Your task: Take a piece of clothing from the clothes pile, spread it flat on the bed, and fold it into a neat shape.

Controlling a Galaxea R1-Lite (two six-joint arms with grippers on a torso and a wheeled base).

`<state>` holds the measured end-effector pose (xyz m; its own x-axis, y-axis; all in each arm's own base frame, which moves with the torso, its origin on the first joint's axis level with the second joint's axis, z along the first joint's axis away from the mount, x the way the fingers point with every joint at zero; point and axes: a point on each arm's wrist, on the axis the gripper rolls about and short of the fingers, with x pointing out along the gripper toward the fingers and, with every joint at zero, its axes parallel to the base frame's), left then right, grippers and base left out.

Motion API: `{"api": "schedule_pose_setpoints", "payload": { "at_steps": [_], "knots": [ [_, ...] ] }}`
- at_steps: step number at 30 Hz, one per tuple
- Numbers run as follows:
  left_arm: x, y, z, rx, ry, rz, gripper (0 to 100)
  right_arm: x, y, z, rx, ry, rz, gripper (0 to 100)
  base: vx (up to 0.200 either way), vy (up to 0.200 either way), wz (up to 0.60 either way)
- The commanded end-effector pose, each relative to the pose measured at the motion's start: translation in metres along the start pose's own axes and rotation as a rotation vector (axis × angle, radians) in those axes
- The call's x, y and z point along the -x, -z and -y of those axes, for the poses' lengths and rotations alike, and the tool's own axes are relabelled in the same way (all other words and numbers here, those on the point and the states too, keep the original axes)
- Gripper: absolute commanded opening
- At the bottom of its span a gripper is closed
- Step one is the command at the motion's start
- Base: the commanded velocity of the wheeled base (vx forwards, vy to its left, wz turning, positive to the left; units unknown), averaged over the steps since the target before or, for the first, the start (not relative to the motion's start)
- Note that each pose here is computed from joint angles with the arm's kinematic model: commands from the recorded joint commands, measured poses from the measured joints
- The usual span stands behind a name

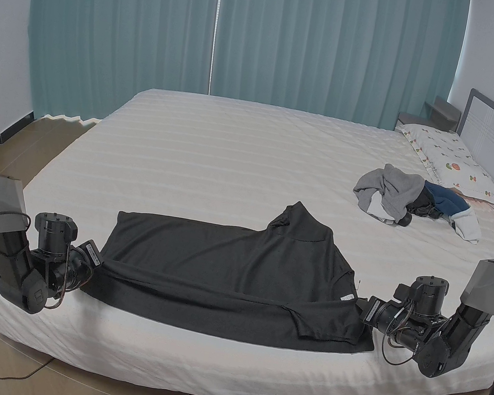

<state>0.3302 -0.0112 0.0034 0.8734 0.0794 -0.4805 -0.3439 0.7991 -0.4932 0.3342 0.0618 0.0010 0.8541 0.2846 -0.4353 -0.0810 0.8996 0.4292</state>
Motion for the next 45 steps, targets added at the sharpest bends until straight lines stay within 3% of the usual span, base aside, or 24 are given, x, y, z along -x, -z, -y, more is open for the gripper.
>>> {"api": "schedule_pose_setpoints", "payload": {
  "at_steps": [1,7,15,16,19,24,29,31,32,37,45],
  "knots": [
    [-0.003,-0.006,0.005,0.008,0.014,0.019,0,-0.006,0.003,0.002,-0.017,0.002,-0.004,0,0.000,0.000,0.00],
    [-0.009,-0.005,0.005,0.004,-0.001,-0.003,0,-0.011,0.004,0.003,-0.037,0.002,-0.004,0,0.000,0.000,0.00],
    [-0.023,-0.003,0.005,0.066,-0.026,-0.034,0,-0.018,0.006,0.005,-0.073,0.002,-0.007,0,0.000,0.000,0.00],
    [-0.025,-0.001,0.004,0.067,-0.030,-0.039,100,-0.020,0.009,0.006,-0.076,0.002,-0.014,100,0.000,0.000,0.00],
    [-0.030,0.002,0.002,0.074,-0.038,-0.044,100,-0.023,0.012,0.008,-0.090,0.006,-0.022,100,0.000,0.000,0.00],
    [-0.031,0.002,0.000,0.101,-0.041,-0.040,100,-0.023,0.008,0.007,-0.181,0.001,-0.008,100,0.000,0.000,0.00],
    [-0.025,-0.007,0.002,0.121,-0.030,-0.015,100,-0.015,-0.002,0.009,-0.391,-0.020,0.037,100,0.000,0.000,0.00],
    [-0.024,-0.009,0.002,0.123,-0.029,-0.010,100,-0.014,-0.002,0.010,-0.406,-0.019,0.040,100,0.000,0.000,0.00],
    [-0.018,-0.016,0.002,0.160,-0.024,0.008,100,-0.010,-0.003,0.015,-0.490,-0.018,0.049,100,0.000,0.000,0.00],
    [-0.016,-0.025,0.002,0.305,0.022,0.032,100,-0.002,-0.008,0.029,-0.662,-0.077,0.034,100,0.000,0.000,0.00],
    [-0.013,-0.022,-0.001,0.309,0.042,-0.028,100,0.006,0.003,0.027,-0.691,-0.102,-0.009,100,0.150,-0.150,0.00]
  ]
}}
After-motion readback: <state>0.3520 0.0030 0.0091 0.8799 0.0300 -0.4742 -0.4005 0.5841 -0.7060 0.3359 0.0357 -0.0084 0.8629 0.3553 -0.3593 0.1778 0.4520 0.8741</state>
